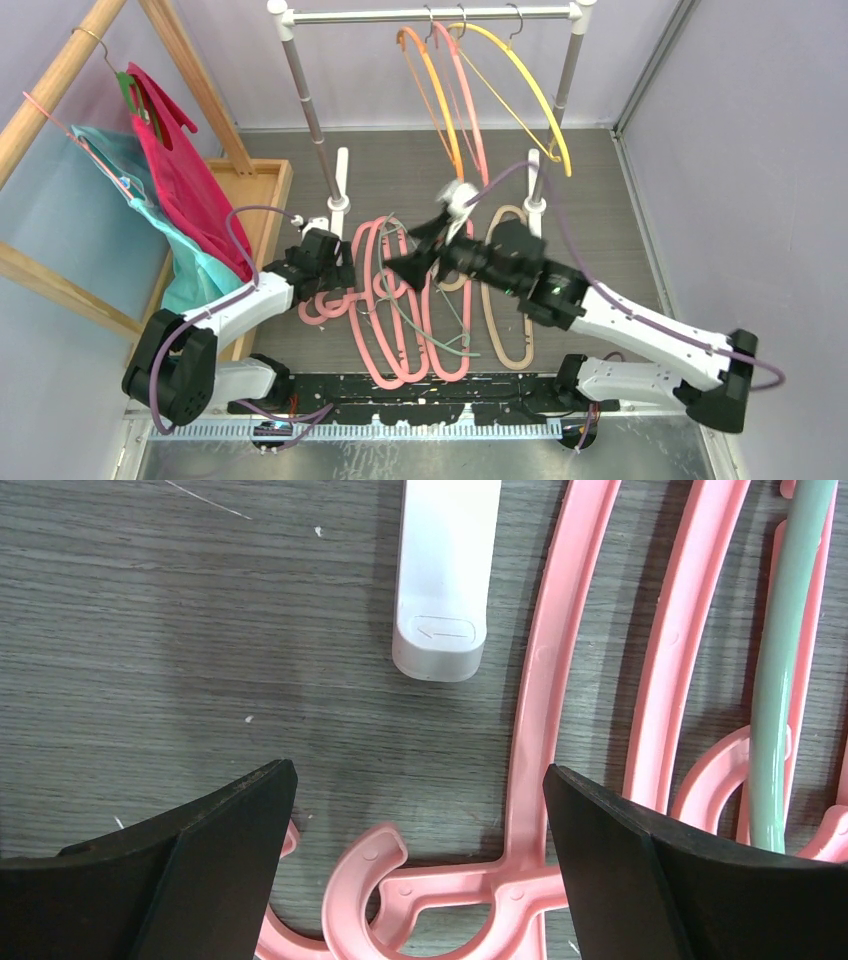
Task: Organize the hangers
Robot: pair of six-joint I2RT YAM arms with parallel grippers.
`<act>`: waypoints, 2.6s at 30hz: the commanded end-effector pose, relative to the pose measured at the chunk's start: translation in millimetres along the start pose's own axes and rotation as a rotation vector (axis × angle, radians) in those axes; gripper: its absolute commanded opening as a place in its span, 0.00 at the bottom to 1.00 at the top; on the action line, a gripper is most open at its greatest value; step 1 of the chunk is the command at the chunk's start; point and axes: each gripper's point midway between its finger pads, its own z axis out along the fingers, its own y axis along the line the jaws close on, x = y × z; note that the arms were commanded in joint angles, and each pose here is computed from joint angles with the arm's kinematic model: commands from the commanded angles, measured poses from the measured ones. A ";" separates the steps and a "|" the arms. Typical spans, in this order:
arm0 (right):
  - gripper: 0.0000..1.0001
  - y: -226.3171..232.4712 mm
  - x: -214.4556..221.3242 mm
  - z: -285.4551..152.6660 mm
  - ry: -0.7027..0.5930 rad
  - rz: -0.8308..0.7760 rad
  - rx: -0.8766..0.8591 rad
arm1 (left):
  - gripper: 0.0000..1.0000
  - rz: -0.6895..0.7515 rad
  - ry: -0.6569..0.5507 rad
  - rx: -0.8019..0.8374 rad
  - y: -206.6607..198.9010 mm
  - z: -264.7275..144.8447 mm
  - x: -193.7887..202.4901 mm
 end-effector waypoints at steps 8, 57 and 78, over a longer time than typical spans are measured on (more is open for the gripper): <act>0.78 -11.7 165.4 -2.1 0.424 -0.125 0.100 | 0.98 -0.018 -0.065 0.008 -5.1 -5.1 -20.4; 0.01 -60.1 261.7 -15.7 0.615 -0.088 0.301 | 0.98 -0.053 -0.101 0.003 1.6 -15.4 -21.3; 0.01 -28.5 46.0 68.1 0.062 0.169 0.079 | 0.98 -0.126 -0.139 -0.075 19.6 -24.0 -22.1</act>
